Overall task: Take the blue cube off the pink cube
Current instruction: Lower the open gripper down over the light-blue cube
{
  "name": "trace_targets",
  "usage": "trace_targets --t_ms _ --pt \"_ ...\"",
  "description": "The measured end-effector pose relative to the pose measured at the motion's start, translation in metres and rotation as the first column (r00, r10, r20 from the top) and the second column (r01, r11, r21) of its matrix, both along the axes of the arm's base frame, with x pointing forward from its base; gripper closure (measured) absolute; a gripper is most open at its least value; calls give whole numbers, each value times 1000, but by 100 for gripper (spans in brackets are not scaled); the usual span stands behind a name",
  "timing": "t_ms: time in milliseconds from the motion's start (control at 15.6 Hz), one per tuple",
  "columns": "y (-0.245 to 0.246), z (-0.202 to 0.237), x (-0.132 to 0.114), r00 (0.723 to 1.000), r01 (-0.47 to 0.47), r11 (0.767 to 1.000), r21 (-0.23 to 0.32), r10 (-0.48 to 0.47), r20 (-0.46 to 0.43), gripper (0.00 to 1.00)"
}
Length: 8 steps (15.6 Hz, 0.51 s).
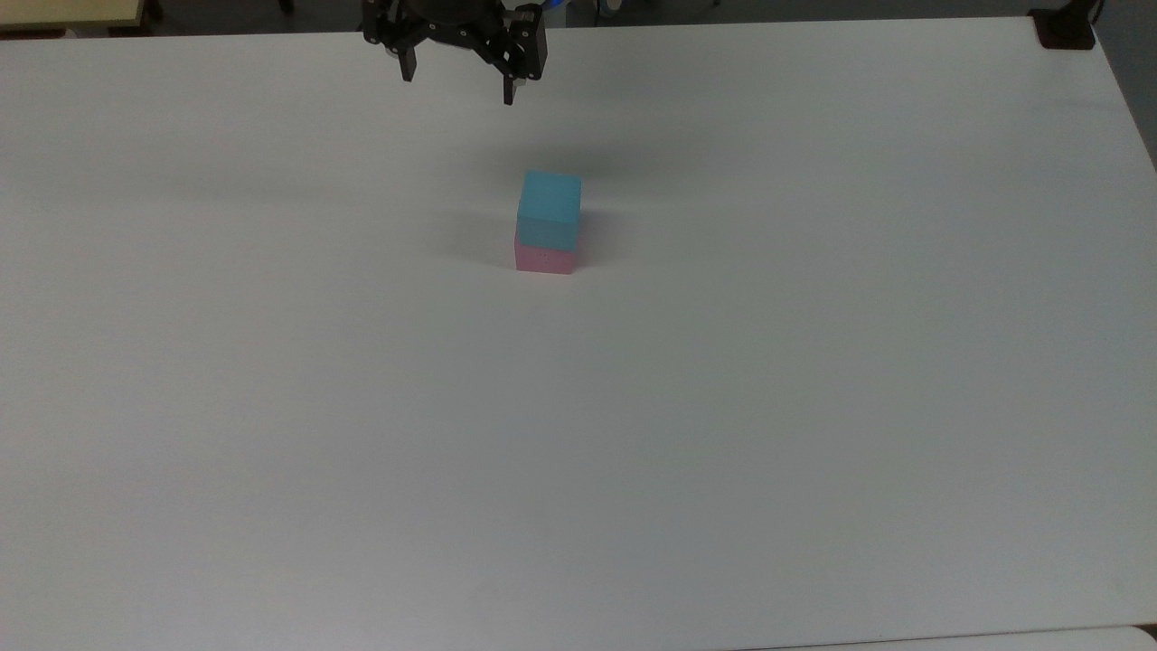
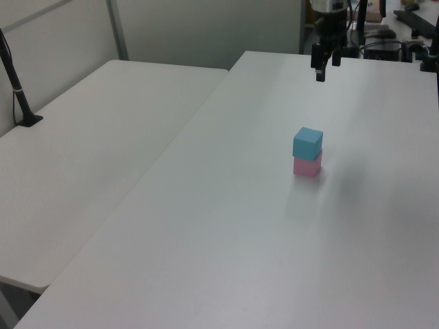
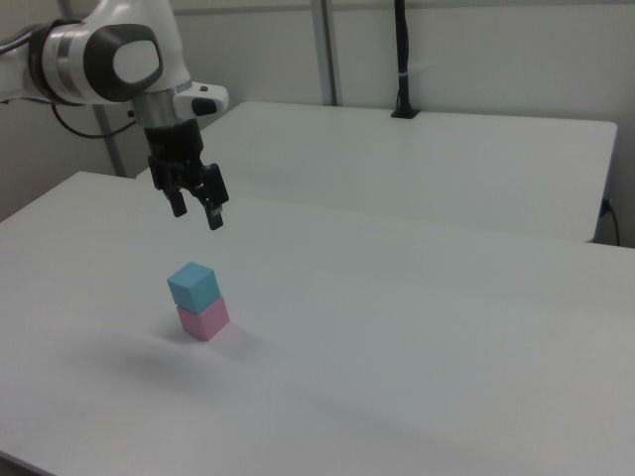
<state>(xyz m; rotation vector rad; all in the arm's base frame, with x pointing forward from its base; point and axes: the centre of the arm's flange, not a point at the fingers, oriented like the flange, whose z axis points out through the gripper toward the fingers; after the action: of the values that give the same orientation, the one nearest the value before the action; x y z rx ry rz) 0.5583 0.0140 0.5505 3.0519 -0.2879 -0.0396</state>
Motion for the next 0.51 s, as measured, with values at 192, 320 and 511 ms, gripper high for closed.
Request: trace_targets --t_ms 192,320,511 --pt "3 -9 3 999 -38 999 -8 38 -19 0" --pt "6 -23 8 998 -49 999 -6 49 -42 0" --pt "6 -31 12 998 -50 999 -5 50 -48 0"
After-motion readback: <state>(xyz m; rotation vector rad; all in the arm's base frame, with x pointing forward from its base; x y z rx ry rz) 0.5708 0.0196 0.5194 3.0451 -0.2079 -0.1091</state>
